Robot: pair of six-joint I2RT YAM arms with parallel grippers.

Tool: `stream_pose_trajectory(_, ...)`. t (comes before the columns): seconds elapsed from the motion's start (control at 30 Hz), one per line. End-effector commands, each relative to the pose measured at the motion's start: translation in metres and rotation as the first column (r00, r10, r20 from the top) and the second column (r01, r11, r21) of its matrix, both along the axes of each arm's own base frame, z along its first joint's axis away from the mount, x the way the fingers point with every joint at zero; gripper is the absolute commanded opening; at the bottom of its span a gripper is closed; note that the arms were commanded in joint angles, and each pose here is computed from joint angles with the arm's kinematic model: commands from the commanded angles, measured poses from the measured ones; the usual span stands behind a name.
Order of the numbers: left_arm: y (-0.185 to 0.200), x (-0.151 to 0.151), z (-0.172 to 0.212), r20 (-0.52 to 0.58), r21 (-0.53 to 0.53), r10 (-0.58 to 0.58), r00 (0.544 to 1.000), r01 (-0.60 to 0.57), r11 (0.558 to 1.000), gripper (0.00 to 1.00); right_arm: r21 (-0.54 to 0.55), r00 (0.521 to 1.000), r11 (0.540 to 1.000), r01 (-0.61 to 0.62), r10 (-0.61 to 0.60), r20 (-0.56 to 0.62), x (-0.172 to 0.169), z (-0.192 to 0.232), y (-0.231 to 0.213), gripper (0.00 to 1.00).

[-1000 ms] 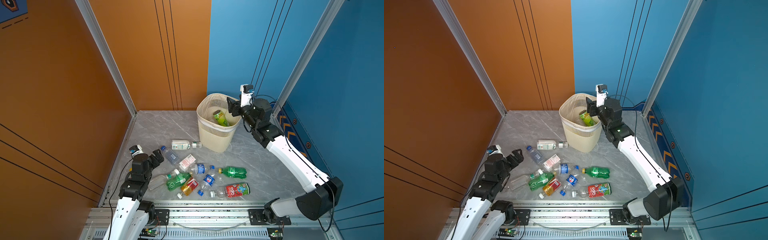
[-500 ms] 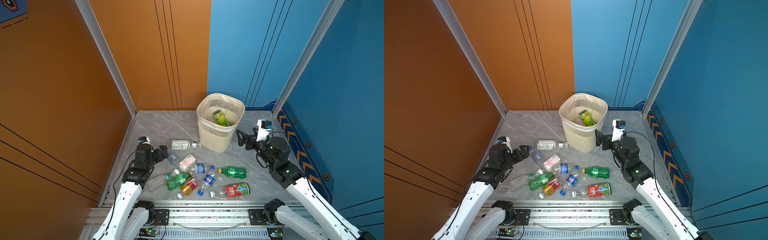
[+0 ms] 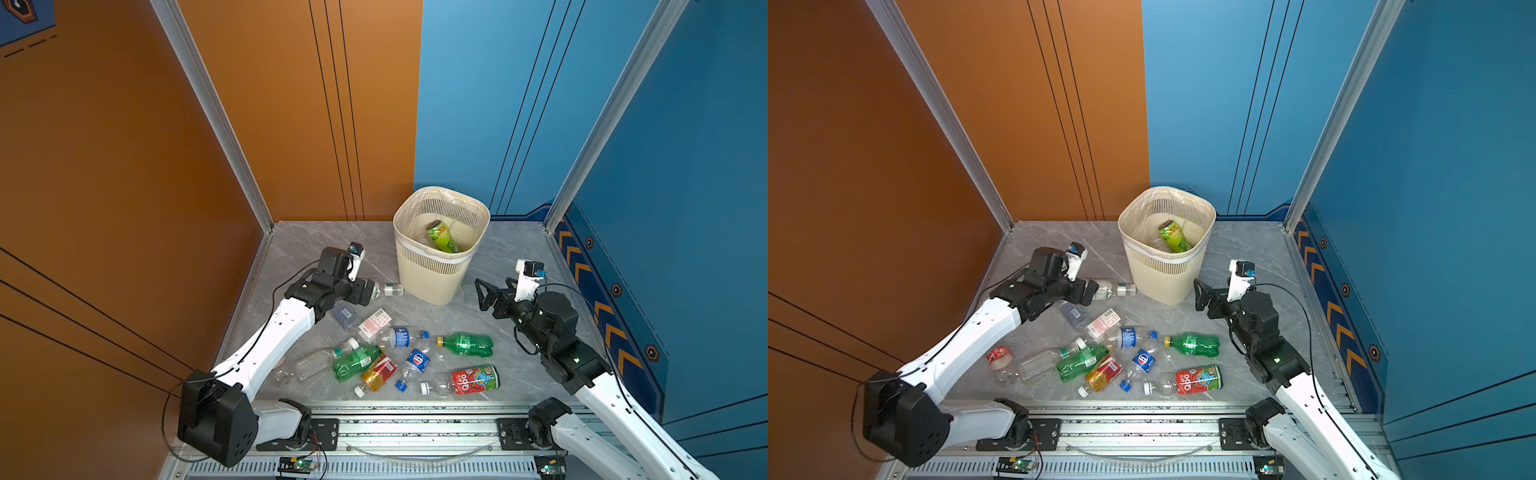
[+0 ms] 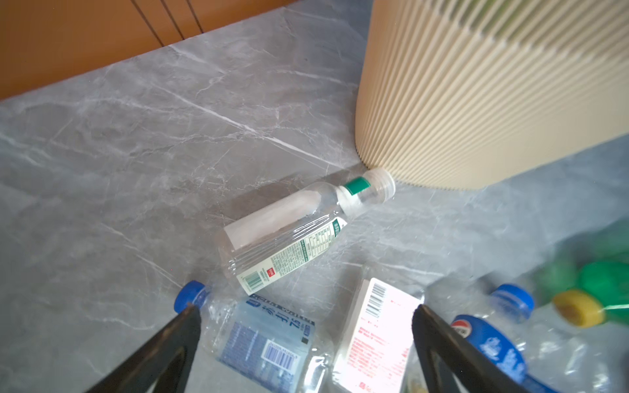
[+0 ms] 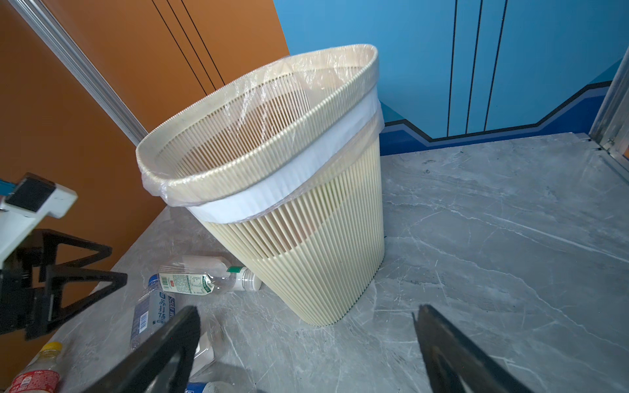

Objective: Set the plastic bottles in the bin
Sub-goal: 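Withdraw the right gripper while the left gripper grasps the clear green-labelled bottle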

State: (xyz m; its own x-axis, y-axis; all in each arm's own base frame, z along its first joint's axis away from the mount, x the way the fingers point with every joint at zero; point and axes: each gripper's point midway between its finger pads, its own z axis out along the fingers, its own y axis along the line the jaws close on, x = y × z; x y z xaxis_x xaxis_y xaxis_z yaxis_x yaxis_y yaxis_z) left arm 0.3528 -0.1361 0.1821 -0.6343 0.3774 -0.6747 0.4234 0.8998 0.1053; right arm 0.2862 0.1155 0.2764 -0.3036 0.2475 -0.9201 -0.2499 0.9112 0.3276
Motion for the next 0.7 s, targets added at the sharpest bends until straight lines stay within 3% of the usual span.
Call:
stream_pose_trajectory(0.0,0.010,0.010,-0.006,-0.004,0.255,-0.148,0.989,0.144,0.956,0.99,0.016,1.000,1.000,-0.011,0.011,-0.008,-0.006,-0.002,-0.001,1.00)
stream_pose_trajectory(0.1,0.012,0.022,-0.017,-0.038,0.335,-0.199,0.979,0.200,0.921,0.99,0.014,1.000,1.000,-0.006,0.006,-0.006,-0.008,-0.002,-0.003,1.00)
stream_pose_trajectory(0.27,0.008,0.032,-0.043,-0.147,0.360,-0.283,0.948,0.318,0.877,0.98,0.020,1.000,1.000,0.004,-0.004,-0.002,-0.012,-0.001,-0.007,1.00)
stream_pose_trajectory(0.47,0.006,0.041,-0.075,-0.240,0.307,-0.297,0.924,0.363,0.880,0.97,0.026,1.000,1.000,0.015,-0.014,-0.008,-0.014,-0.002,-0.010,1.00)
stream_pose_trajectory(0.67,0.013,0.054,-0.096,-0.284,0.338,-0.261,0.923,0.351,0.873,0.97,0.028,1.000,0.999,0.028,-0.028,0.000,-0.014,0.000,-0.013,1.00)
